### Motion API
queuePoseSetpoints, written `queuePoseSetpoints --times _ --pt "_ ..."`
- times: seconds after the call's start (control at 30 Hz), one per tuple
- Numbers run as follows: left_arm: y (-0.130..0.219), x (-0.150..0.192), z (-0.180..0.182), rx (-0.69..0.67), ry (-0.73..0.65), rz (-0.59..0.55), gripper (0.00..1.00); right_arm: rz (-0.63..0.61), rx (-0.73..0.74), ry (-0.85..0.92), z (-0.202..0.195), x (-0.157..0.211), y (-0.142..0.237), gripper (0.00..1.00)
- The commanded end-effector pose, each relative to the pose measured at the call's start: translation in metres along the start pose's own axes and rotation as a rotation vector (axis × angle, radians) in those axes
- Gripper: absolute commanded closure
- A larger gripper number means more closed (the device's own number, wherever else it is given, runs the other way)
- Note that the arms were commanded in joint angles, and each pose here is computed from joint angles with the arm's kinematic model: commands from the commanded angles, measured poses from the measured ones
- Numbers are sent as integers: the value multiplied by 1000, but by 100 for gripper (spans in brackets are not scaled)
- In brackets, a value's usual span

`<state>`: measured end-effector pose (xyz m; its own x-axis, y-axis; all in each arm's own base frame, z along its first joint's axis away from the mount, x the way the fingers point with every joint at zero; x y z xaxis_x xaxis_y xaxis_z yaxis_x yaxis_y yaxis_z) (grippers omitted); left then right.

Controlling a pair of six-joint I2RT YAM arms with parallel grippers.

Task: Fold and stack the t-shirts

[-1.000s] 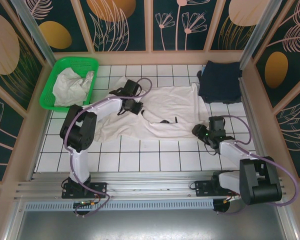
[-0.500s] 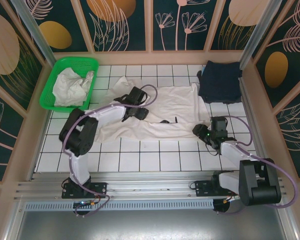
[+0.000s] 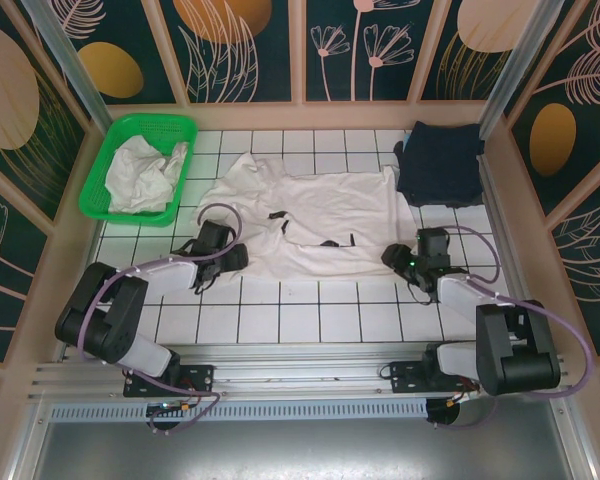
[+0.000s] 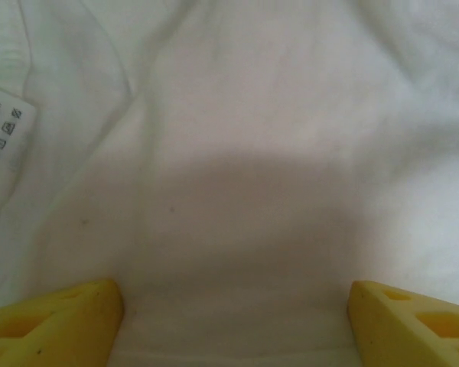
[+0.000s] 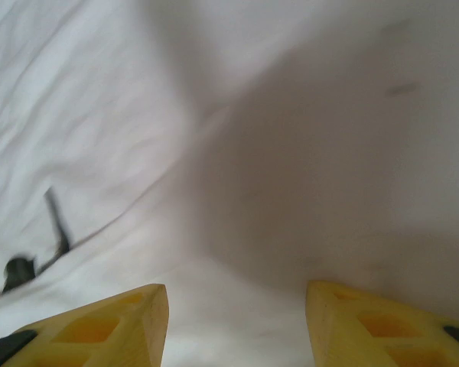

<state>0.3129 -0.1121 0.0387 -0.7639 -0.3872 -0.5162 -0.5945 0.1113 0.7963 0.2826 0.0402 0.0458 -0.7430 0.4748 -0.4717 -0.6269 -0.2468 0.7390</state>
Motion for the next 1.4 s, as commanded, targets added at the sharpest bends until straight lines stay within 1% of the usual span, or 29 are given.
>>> queuePoseSetpoints --times 0.0,0.13,0.23,0.37,0.43,0.5,0.53,0.57,0.6,0.7,0.83,0.9,1.0,1.07,1.13,1.2,1.3,1.37 --pt "-4 13 23 -47 133 14 18 4 -10 -26 -9 2 6 49" --pt "4 8 40 -70 174 -14 17 -6 -59 7 6 -3 13 49" --pt "14 5 40 -51 171 -46 13 -31 -86 111 39 -6 19 48" --pt "24 -5 27 5 170 -63 10 -28 -136 240 93 2 15 45" --pt "28 -16 15 53 164 -81 8 -22 -135 245 99 2 6 44" --pt "29 -27 -4 134 147 -90 3 4 -103 239 95 3 -7 44" --pt "27 -30 -17 197 134 -84 2 21 -66 230 89 5 -14 44" --pt "25 -32 -29 264 119 -75 1 36 -30 219 81 8 -20 44" --pt "22 -31 -36 293 113 -61 1 57 1 205 73 13 -25 45" --pt "7 -25 -33 268 119 -24 2 105 64 150 51 29 -29 45" --pt "7 -10 -1 159 136 -45 1 135 99 93 25 53 -17 45" --pt "12 -5 15 109 153 -56 1 120 97 71 20 57 -7 44" --pt "24 -5 31 75 168 -94 2 69 100 55 19 50 7 44" --pt "31 -11 36 49 162 -125 2 32 39 61 34 42 14 44" --pt "37 -15 30 67 158 -118 2 -4 -48 96 63 32 19 44" --pt "43 -16 17 149 164 -115 2 -24 -108 151 94 26 22 44" --pt "52 -20 -6 307 187 -125 1 -32 -150 238 133 25 16 42" --pt "50 -18 -19 358 191 -107 1 -9 -149 257 141 29 2 42"
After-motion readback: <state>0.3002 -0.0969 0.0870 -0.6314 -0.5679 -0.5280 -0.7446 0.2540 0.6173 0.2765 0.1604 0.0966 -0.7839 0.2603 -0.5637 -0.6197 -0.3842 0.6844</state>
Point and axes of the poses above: each hand's point on the last joint's axis, 136 mm out from that joint toward the fingers, its own y axis back along the fingers, its own z axis along the line the jaws close on, x = y × z, the point moved 2 cm from there along y, back along the fingers, and after that the axes turned 9 degrees about y, right-handed, at the moved point
